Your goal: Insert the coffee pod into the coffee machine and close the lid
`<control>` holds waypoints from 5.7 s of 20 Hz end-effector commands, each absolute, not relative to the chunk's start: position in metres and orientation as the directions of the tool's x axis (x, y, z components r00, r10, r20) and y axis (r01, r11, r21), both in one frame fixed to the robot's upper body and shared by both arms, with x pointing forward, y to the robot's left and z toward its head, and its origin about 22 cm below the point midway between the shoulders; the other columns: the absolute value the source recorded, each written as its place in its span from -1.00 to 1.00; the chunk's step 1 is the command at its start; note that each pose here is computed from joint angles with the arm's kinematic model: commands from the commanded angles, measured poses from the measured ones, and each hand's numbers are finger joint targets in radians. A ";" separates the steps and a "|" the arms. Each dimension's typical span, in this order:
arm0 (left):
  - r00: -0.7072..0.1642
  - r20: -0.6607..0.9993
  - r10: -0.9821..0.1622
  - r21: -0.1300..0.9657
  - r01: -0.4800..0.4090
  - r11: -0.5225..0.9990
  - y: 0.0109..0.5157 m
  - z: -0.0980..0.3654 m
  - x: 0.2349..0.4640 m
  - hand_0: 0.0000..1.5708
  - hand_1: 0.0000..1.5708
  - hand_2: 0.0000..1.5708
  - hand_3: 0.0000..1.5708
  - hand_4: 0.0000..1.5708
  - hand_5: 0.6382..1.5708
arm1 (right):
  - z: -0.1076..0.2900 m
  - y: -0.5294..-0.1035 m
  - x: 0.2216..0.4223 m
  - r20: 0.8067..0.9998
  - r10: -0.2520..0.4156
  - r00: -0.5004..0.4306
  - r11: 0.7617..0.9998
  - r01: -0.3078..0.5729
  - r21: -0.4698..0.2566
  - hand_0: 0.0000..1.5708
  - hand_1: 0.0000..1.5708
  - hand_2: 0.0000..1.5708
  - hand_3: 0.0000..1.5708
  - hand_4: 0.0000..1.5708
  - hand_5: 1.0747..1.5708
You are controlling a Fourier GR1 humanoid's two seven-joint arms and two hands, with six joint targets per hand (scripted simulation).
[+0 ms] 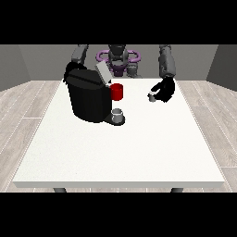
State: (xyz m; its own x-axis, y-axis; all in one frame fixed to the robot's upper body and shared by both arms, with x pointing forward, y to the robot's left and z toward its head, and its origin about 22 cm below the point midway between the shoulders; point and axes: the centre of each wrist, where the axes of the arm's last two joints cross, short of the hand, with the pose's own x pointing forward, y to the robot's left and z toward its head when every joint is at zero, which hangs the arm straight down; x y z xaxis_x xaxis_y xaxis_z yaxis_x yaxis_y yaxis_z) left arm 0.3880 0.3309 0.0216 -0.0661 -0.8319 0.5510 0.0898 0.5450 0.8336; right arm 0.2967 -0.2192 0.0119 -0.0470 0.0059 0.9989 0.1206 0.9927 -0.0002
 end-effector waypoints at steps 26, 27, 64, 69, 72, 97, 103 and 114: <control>-0.198 0.579 -0.791 0.805 -0.017 0.593 0.287 0.213 0.454 0.54 0.54 0.59 0.51 -0.38 1.00 | 0.012 -0.224 0.307 0.998 0.029 -0.057 0.999 0.030 -0.027 -1.00 -1.00 -1.00 -1.00 -0.36 1.00; -0.231 0.577 -0.783 0.804 -0.010 0.595 0.278 0.205 0.454 0.58 0.58 0.61 0.53 -0.39 1.00 | 0.018 -0.207 0.311 0.996 0.011 -0.092 0.998 0.062 -0.005 -1.00 -1.00 -1.00 -1.00 -0.35 1.00; -0.245 0.511 -0.824 0.850 0.002 0.527 0.251 0.199 0.461 0.51 0.51 0.59 0.51 -0.38 1.00 | 0.021 -0.210 0.305 0.993 -0.008 -0.117 0.995 0.102 0.020 -1.00 -1.00 -1.00 -1.00 -0.43 1.00; -0.245 0.537 -0.807 0.828 -0.027 0.560 0.274 0.217 0.461 0.59 0.59 0.63 0.50 -0.39 1.00 | 0.048 -0.226 0.316 0.984 0.002 -0.180 0.998 0.066 0.010 -1.00 -1.00 -1.00 -1.00 -0.43 1.00; -0.254 0.525 -0.812 0.840 0.003 0.542 0.242 0.245 0.465 0.55 0.55 0.61 0.49 -0.39 1.00 | 0.038 -0.227 0.327 0.984 -0.001 -0.178 0.995 0.094 0.018 -1.00 -1.00 -1.00 -1.00 -0.45 1.00; -0.290 0.383 -0.877 0.919 0.026 0.393 0.266 0.219 0.461 -1.00 -1.00 -1.00 -1.00 -1.00 1.00 | 0.031 -0.209 0.315 0.987 0.006 -0.163 0.993 0.119 0.014 -1.00 -1.00 -1.00 -1.00 -0.45 1.00; -0.298 0.401 -0.866 0.914 0.076 0.397 0.258 0.217 0.462 -1.00 -1.00 -1.00 -1.00 -1.00 1.00 | 0.021 -0.211 0.312 0.994 -0.001 -0.111 0.992 0.125 0.015 -1.00 -1.00 -1.00 -1.00 -0.56 1.00; -0.299 0.387 -0.872 0.920 0.060 0.388 0.262 0.208 0.457 -1.00 -1.00 -1.00 -1.00 -1.00 1.00 | 0.007 -0.217 0.303 0.996 -0.008 -0.093 0.988 0.156 0.022 -1.00 -1.00 -1.00 -1.00 -0.51 1.00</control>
State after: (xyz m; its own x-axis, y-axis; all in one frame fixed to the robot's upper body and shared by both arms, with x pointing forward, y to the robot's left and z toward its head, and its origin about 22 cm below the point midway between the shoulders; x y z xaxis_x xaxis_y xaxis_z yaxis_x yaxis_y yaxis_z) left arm 0.4597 0.2596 0.2100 -0.2731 -0.8708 0.4089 0.0826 0.4023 0.9118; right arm 0.3031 -0.2209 0.0105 -0.0937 0.0019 0.9956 0.1352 0.9908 0.0108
